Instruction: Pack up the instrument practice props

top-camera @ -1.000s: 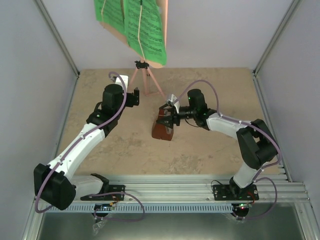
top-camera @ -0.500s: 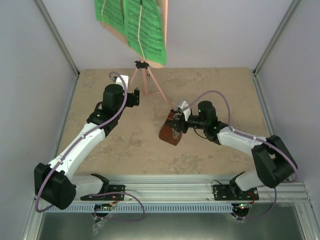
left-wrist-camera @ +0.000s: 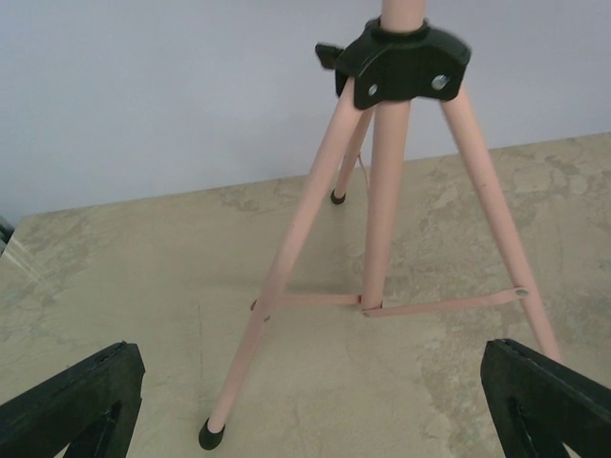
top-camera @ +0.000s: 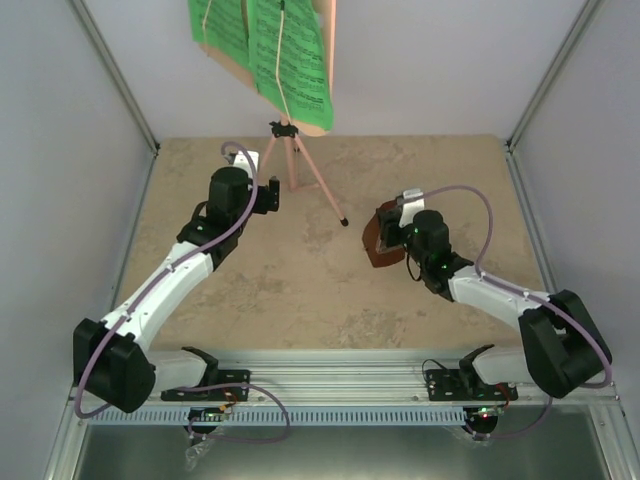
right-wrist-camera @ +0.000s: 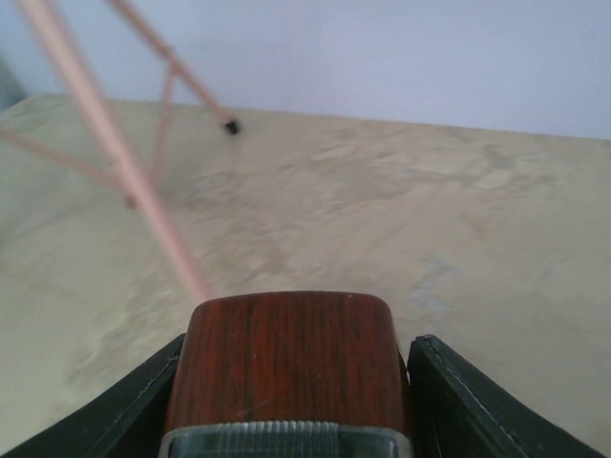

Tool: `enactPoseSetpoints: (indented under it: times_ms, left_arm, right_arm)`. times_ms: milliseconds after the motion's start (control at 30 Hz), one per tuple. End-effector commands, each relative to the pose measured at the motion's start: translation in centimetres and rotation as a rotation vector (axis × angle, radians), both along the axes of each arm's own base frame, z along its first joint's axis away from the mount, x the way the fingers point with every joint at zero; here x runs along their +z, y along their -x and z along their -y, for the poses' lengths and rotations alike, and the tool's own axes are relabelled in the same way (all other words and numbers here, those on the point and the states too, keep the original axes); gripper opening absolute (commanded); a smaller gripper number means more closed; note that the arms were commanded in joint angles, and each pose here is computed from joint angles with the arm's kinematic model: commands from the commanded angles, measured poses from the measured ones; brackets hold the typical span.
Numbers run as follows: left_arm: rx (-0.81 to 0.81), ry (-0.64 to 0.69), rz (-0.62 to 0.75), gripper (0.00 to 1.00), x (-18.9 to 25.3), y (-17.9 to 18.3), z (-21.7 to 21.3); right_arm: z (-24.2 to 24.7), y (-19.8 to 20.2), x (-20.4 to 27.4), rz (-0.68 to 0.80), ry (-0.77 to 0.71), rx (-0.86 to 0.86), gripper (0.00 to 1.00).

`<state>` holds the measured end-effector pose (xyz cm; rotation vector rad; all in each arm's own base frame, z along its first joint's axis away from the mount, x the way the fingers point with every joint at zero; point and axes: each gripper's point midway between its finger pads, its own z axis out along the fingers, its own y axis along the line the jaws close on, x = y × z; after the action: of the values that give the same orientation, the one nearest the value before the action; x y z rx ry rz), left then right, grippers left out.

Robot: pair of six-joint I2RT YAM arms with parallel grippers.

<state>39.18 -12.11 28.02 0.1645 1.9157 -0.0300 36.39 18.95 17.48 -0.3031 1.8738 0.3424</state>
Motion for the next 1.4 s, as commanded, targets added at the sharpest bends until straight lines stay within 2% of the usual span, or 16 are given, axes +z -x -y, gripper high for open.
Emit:
enactPoseSetpoints:
  times_ms: [0,200,500,767,967,1033,1167,1267,1367]
  left_arm:
    - [0.025,-0.029,-0.012,0.99,-0.9,-0.6,-0.8]
    - [0.036,-0.038,-0.010,0.99,-1.2,-0.6,-1.0]
    - [-0.021,-0.015,-0.084,0.99,-3.9,-1.8,0.8]
    - [-0.060,0.017,-0.087,0.99,-3.6,-1.8,1.6]
    - [-0.074,0.033,-0.083,0.99,-3.2,-1.7,1.9]
    - [-0.073,0.032,-0.086,0.99,-3.3,-1.7,1.9]
    - [-0.080,0.032,-0.086,0.99,-3.3,-1.7,2.0]
    - [-0.103,0.031,-0.089,0.99,-3.2,-1.6,2.4]
    - [-0.129,0.039,-0.087,0.99,-3.2,-1.6,2.5]
  right_arm:
    - [6.3,-1.8,-5.1,-0.121,0.136,-0.325,0.55]
    - [8.2,-4.6,-5.1,-0.113,0.122,-0.474,0.55]
    - [9.9,-9.7,-8.0,-0.180,0.154,-0.597,0.55]
    - [11.5,-13.1,-9.2,-0.241,0.103,-0.746,0.55]
    - [10.6,-15.2,-9.2,-0.260,0.048,-0.725,0.57]
    - [10.5,-15.2,-8.8,-0.259,0.028,-0.723,0.64]
    - [10.1,-15.1,-7.3,-0.239,0.000,-0.693,0.90]
    - [9.5,-15.1,-5.3,-0.224,0.028,-0.633,0.96]
    - [9.2,-14.4,-2.5,-0.194,0.045,-0.577,0.98]
